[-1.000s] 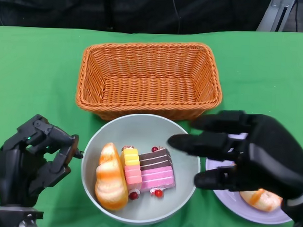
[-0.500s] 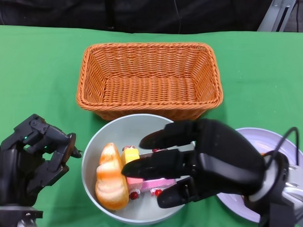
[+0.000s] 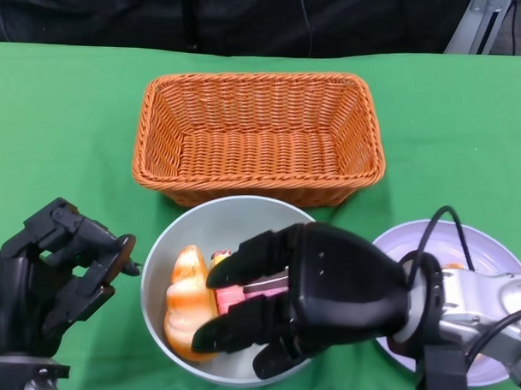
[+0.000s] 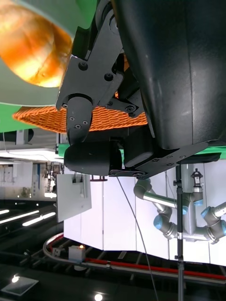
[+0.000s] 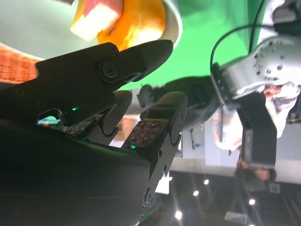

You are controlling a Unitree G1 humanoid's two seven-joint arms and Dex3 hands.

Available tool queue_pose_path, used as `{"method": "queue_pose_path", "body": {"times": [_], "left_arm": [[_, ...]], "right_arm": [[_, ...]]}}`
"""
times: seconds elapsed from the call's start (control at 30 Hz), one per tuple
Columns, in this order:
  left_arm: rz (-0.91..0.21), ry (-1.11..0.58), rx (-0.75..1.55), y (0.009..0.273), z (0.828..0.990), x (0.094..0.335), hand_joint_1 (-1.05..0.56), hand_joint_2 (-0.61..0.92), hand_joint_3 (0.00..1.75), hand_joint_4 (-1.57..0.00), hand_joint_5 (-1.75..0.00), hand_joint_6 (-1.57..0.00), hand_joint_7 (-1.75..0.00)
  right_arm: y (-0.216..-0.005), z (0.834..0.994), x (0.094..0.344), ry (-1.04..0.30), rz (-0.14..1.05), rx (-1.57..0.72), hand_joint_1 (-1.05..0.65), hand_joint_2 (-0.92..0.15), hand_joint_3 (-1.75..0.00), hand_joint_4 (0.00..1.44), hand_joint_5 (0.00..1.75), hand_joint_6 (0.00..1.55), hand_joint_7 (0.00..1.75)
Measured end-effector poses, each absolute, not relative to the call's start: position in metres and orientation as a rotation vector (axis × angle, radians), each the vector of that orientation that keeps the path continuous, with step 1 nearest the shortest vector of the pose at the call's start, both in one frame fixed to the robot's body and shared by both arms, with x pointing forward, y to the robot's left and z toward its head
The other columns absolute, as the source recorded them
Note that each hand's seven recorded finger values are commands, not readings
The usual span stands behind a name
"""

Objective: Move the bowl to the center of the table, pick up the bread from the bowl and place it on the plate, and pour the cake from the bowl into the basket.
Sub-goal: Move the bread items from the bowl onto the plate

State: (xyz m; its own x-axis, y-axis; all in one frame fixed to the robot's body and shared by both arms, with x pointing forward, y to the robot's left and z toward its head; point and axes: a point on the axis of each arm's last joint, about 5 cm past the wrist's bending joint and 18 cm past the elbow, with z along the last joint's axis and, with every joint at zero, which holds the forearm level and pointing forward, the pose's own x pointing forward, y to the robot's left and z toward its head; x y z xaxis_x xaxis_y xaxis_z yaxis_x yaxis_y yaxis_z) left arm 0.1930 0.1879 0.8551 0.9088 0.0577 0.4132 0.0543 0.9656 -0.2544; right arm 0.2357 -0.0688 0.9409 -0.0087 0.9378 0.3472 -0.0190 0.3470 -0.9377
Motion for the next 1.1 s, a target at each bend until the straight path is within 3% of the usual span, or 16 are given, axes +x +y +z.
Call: {"method": "queue_pose_path", "body": {"times": [0.3, 0.53, 0.87, 1.1], "left_arm": [[-0.065, -0.453, -0.289, 0.192, 0.850, 0.197, -0.27, 0.92, 0.22, -0.80, -1.52, -0.77, -1.27], [-0.056, -0.491, -0.324, 0.192, 0.849, 0.200, -0.24, 0.92, 0.18, -0.89, -1.45, -0.84, -1.25], [-0.008, -0.477, -0.331, 0.184, 0.850, 0.198, -0.24, 0.92, 0.19, -0.82, -1.60, -0.76, -1.43], [-0.015, -0.454, -0.354, 0.185, 0.852, 0.197, -0.22, 0.92, 0.17, -0.85, -1.49, -0.79, -1.33]], "right_arm": [[-0.053, 0.941, 0.240, -1.426, 0.953, -0.905, -0.56, -0.85, -0.01, 0.91, 0.01, 0.89, 0.00], [-0.048, 0.936, 0.242, -1.445, 0.858, -0.917, -0.56, -0.81, 0.00, 0.95, 0.02, 0.86, 0.00], [-0.046, 0.934, 0.250, -1.470, 0.823, -0.939, -0.51, -0.86, -0.01, 0.97, 0.02, 0.86, 0.01], [-0.044, 0.931, 0.253, -1.479, 0.836, -0.949, -0.53, -0.85, 0.00, 0.97, 0.01, 0.89, 0.01]]}}
